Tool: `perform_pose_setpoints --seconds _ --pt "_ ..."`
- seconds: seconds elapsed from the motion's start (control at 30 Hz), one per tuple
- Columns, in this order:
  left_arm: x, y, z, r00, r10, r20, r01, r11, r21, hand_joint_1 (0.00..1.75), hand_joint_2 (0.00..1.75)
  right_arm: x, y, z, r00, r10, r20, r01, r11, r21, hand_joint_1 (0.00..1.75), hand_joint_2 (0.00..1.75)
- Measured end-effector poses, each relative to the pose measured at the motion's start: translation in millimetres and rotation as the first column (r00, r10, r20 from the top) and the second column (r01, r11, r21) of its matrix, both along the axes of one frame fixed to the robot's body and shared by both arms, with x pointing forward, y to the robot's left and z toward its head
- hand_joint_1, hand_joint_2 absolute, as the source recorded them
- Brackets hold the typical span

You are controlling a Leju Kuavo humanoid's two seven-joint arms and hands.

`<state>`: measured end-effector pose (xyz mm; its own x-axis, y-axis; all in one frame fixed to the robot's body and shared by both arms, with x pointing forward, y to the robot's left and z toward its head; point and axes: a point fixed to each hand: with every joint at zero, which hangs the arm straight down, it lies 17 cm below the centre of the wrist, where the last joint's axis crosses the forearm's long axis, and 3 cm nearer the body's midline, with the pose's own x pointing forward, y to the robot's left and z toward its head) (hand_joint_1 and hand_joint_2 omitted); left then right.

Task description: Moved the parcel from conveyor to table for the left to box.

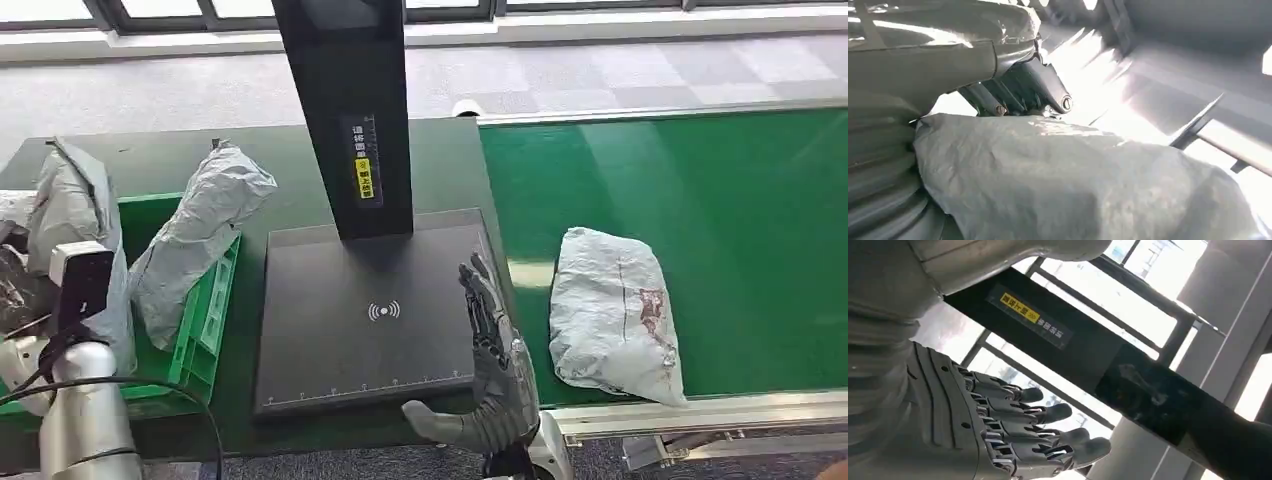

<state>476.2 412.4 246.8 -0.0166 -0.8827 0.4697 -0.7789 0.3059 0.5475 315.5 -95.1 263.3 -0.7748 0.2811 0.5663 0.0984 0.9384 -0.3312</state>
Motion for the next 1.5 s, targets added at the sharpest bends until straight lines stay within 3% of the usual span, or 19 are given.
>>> perform_pose_setpoints --seconds 0.1,0.27,0.6,0.63,0.67,0.7,0.73,0.9,0.97,1.07,1.2,1.5 --pt "13.6 -1.7 -34.2 0.994 -0.005 -0.109 0.002 1.000 -0.024 1.75 1.75 -0.3 0.5 -1.0 1.000 0.003 -0.003 -0.003 1.000 -0.004 0.00 1.75" --pt "25.2 -2.8 -64.6 0.979 -0.014 -0.202 0.003 0.998 -0.055 1.75 1.75 -0.3 1.6 -2.3 1.000 0.014 -0.009 -0.014 1.000 -0.006 0.00 1.75" --pt "33.4 -1.1 -74.5 0.972 -0.022 -0.234 0.006 0.998 -0.070 1.75 1.75 -0.2 2.5 -2.7 1.000 0.021 -0.012 -0.021 1.000 -0.007 0.00 1.75" --pt "33.3 0.4 -75.3 0.972 -0.019 -0.236 0.002 0.997 -0.074 0.66 1.75 -0.2 2.8 -2.9 1.000 0.023 -0.013 -0.023 1.000 -0.007 0.00 1.75" --pt "33.8 1.0 -75.7 0.971 -0.019 -0.237 0.000 0.997 -0.077 0.00 1.75 -0.2 2.8 -2.8 1.000 0.023 -0.013 -0.023 1.000 -0.007 0.00 1.75" --pt "34.5 2.4 -76.5 0.971 -0.019 -0.237 -0.001 0.996 -0.086 0.00 1.75 -0.2 2.8 -2.7 1.000 0.023 -0.013 -0.023 1.000 -0.007 0.00 1.75" --pt "36.0 3.7 -77.4 0.971 -0.021 -0.237 -0.003 0.995 -0.099 0.00 0.00 0.0 2.7 -2.7 1.000 0.023 -0.013 -0.023 1.000 -0.007 0.00 1.75" --pt "36.1 11.8 -81.7 0.981 -0.040 -0.191 -0.003 0.976 -0.217 0.00 0.00 0.6 3.0 -1.1 1.000 0.016 -0.003 -0.017 1.000 -0.018 0.00 1.75" --pt "28.8 15.2 -82.6 0.991 -0.061 -0.118 0.019 0.944 -0.330 0.00 0.00 1.7 2.2 -1.8 1.000 -0.001 -0.002 0.001 1.000 -0.031 0.00 1.75" --pt "11.2 -0.2 -81.1 0.990 -0.132 0.045 0.136 0.852 -0.505 0.00 0.00 13.1 -9.4 -10.6 0.997 -0.066 -0.048 0.064 0.996 -0.055 0.00 1.75" --pt "-22.7 -35.3 -75.1 0.972 -0.158 0.172 0.228 0.802 -0.552 0.00 0.00 21.4 -32.6 -20.4 0.987 -0.143 -0.070 0.139 0.988 -0.064 0.00 1.75" --pt "-50.8 -81.0 -62.0 0.964 -0.166 0.208 0.256 0.789 -0.558 0.00 0.00 19.2 -44.9 -36.3 0.973 -0.204 -0.112 0.194 0.976 -0.095 0.00 1.75"
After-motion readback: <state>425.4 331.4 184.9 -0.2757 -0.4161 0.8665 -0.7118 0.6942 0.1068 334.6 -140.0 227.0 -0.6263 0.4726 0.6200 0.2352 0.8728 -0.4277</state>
